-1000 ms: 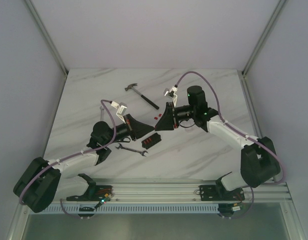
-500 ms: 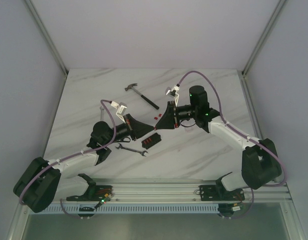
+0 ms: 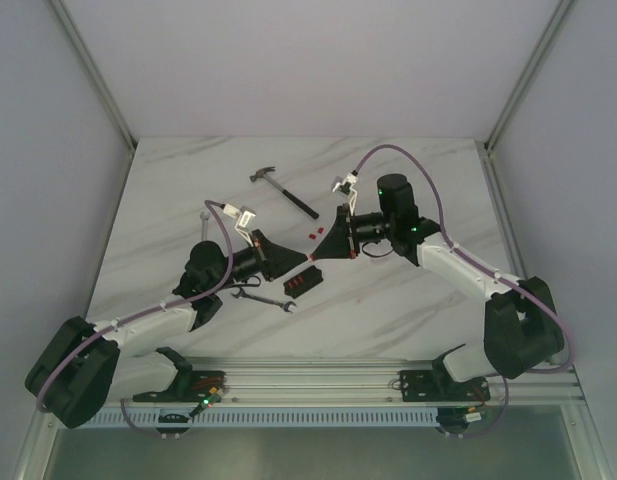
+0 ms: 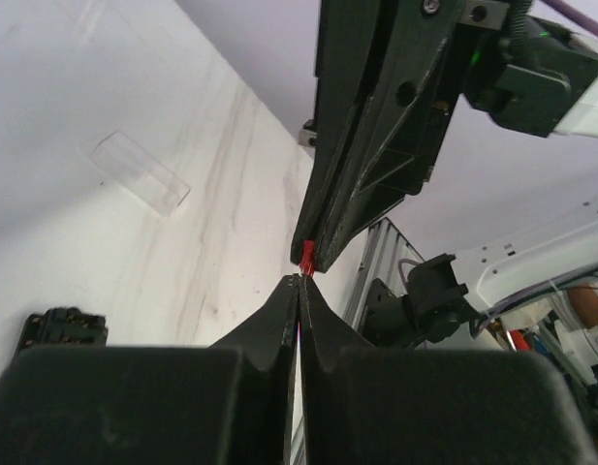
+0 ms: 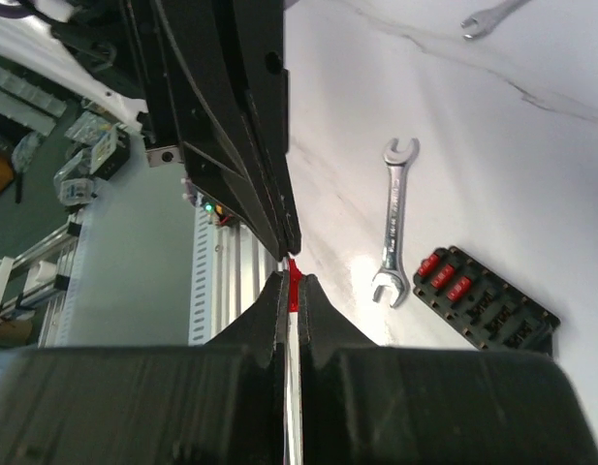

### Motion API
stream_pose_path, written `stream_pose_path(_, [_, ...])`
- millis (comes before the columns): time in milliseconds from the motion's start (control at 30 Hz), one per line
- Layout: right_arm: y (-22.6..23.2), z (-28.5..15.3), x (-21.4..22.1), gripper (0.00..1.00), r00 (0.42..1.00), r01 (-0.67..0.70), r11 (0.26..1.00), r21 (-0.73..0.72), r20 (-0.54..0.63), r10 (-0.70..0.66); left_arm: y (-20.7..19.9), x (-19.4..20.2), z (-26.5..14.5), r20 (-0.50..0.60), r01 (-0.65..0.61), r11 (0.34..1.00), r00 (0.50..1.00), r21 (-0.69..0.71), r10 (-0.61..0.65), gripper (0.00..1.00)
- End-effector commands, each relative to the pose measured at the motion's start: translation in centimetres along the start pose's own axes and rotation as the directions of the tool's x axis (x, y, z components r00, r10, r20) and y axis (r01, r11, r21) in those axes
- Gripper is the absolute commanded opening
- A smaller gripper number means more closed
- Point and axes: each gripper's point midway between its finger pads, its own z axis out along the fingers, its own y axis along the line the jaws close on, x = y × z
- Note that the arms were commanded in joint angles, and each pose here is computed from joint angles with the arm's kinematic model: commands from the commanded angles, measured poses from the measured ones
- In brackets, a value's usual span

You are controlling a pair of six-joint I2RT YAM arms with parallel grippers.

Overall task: Snap on the fuse box
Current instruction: Adjust the fuse, then install the fuse at the fuse box base.

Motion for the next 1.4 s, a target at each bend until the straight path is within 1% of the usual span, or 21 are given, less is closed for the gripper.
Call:
stream_pose_path(0, [-1.4, -0.3, 0.3, 0.00, 1.000, -0.017, 0.993, 0.113, -0.016, 0.019, 3.4, 0.8, -1.0, -0.027, 0.008, 0.985, 1.000, -0.170, -0.013, 0.13])
stream_pose_path(33, [-1.9, -0.3, 0.5, 0.00, 0.999, -0.025, 0.989, 0.147, -0.024, 0.028, 4.1, 1.1, -1.3, -0.035, 0.015, 0.977, 0.999, -0.214, -0.023, 0.18])
stream_pose_path(100, [-2.7, -0.1, 0.9, 0.00, 0.998, -0.037, 0.975, 0.219, -0.044, 0.048, 5.7, 1.7, -2.0, -0.049, 0.027, 0.955, 0.998, -0.294, -0.044, 0.22])
stream_pose_path(267, [-4.9, 0.4, 2.2, 0.00, 0.987, -0.058, 0.915, 0.400, -0.113, 0.112, 9.2, 3.1, -3.4, -0.083, 0.055, 0.882, 0.991, -0.469, -0.106, 0.37])
stream_pose_path(300, [-5.5, 0.4, 2.5, 0.00, 0.985, -0.054, 0.892, 0.448, -0.124, 0.122, 9.8, 3.3, -3.6, -0.089, 0.060, 0.867, 0.989, -0.494, -0.118, 0.39])
stream_pose_path(500, [-7.4, 0.7, 3.6, 0.00, 0.968, -0.013, 0.782, 0.624, -0.189, 0.167, 12.6, 4.8, -4.1, -0.121, 0.081, 0.805, 0.975, -0.588, -0.186, 0.49])
stream_pose_path(533, [-7.4, 0.8, 3.6, 0.00, 0.964, -0.002, 0.768, 0.640, -0.201, 0.171, 13.0, 5.0, -4.0, -0.126, 0.087, 0.798, 0.972, -0.597, -0.200, 0.49])
stream_pose_path(567, [-8.2, 1.0, 4.7, 0.00, 0.953, 0.002, 0.749, 0.662, -0.230, 0.200, 13.5, 5.1, -3.9, -0.134, 0.091, 0.794, 0.968, -0.601, -0.213, 0.49])
stream_pose_path(733, [-9.9, 1.1, 6.1, 0.00, 0.924, 0.048, 0.648, 0.760, -0.280, 0.261, 15.0, 5.8, -2.4, -0.202, 0.097, 0.804, 0.944, -0.586, -0.261, 0.50])
stream_pose_path(800, [-10.3, 1.1, 6.5, 0.00, 0.916, 0.058, 0.619, 0.783, -0.288, 0.279, 15.2, 5.9, -1.7, -0.224, 0.095, 0.815, 0.937, -0.572, -0.267, 0.50])
stream_pose_path(1033, [-11.1, 1.4, 7.6, 0.00, 0.902, 0.043, 0.582, 0.812, -0.282, 0.328, 15.5, 6.3, 0.5, -0.263, 0.132, 0.861, 0.920, -0.491, -0.291, 0.48])
stream_pose_path(1167, [-11.1, 1.3, 7.8, 0.00, 0.894, 0.030, 0.564, 0.825, -0.274, 0.354, 15.5, 7.1, 1.5, -0.304, 0.161, 0.881, 0.898, -0.445, -0.317, 0.44])
stream_pose_path(1300, [-10.8, 1.3, 8.0, 0.00, 0.891, 0.024, 0.564, 0.825, -0.274, 0.362, 15.3, 8.1, 1.9, -0.336, 0.191, 0.896, 0.879, -0.401, -0.338, 0.38])
stream_pose_path(1367, [-10.7, 1.4, 7.9, 0.00, 0.891, 0.026, 0.562, 0.827, -0.274, 0.362, 15.1, 8.4, 2.1, -0.351, 0.202, 0.904, 0.872, -0.377, -0.341, 0.36])
